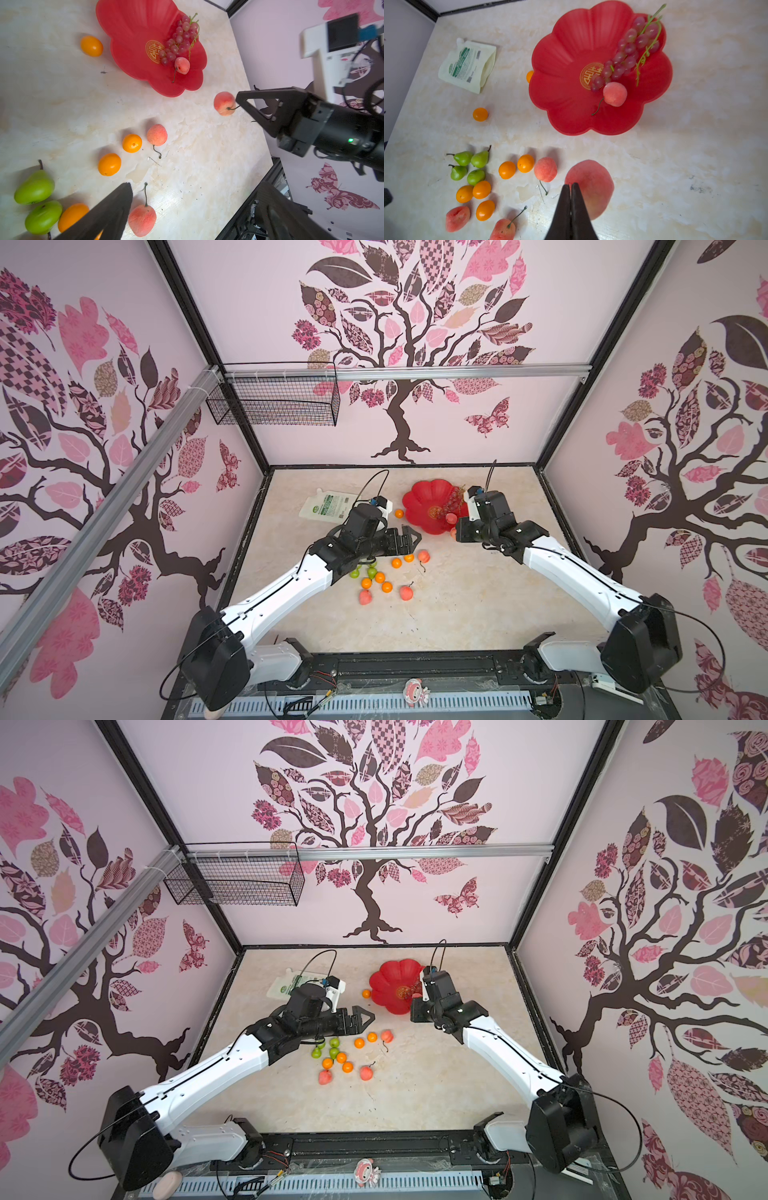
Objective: Place and organize the fake fruits in the fruit bowl
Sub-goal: 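Carry the second peach over the red bowl and lower it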
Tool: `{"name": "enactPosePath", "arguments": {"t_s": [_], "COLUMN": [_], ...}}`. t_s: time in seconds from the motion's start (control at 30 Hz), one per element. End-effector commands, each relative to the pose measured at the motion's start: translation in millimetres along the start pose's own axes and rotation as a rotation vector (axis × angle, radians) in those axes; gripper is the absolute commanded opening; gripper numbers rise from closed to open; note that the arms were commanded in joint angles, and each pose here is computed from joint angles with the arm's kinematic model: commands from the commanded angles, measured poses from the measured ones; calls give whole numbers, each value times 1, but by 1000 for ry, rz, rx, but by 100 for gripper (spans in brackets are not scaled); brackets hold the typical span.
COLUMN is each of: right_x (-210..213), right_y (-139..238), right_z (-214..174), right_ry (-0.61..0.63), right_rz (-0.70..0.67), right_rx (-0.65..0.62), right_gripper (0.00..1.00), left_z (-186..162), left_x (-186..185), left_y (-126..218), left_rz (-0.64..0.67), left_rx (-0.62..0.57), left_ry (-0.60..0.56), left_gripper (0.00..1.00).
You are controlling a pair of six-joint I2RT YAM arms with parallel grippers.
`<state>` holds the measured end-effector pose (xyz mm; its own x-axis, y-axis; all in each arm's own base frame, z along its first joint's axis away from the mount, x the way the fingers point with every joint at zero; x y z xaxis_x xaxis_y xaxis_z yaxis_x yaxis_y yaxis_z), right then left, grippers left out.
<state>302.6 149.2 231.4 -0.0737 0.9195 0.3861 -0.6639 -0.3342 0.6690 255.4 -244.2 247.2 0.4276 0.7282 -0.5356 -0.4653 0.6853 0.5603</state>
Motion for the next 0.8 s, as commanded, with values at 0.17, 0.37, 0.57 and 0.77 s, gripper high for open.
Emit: {"name": "enactPosePath", "arguments": {"t_s": [0.17, 0.37, 0.57, 0.77], "right_x": [-6, -23, -33, -43], "right_y": [14, -6, -36, -62], "right_z": [33, 47, 56, 64], "right_ry": [-15, -89, -125, -168], "right_rz": [-81, -147, -150, -149], "right_rx": [-232, -225, -143, -104], "right_gripper": [0, 0, 0, 0], "left_z": [33, 48, 65, 81], "left_x": [-14, -14, -9, -2], "left_y": [-19, -42, -65, -94], "left_rz": [-37, -41, -56, -65], "left_rx": [-64, -62, -73, -57], "left_ry": [-22, 8, 31, 42], "left_gripper": [98, 98, 98, 98]}}
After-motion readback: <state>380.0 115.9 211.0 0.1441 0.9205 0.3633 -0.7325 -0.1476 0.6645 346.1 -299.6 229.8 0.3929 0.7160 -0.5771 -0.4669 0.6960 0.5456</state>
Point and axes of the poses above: each gripper's point midway between its finger pads, its own y axis back along the fingers, its own x axis along the line the jaws close on, z = x × y, the point moved 6 cm from there along y, back along the fingers, and after that the axes turned 8 degrees about -y, right-handed, at the moved point
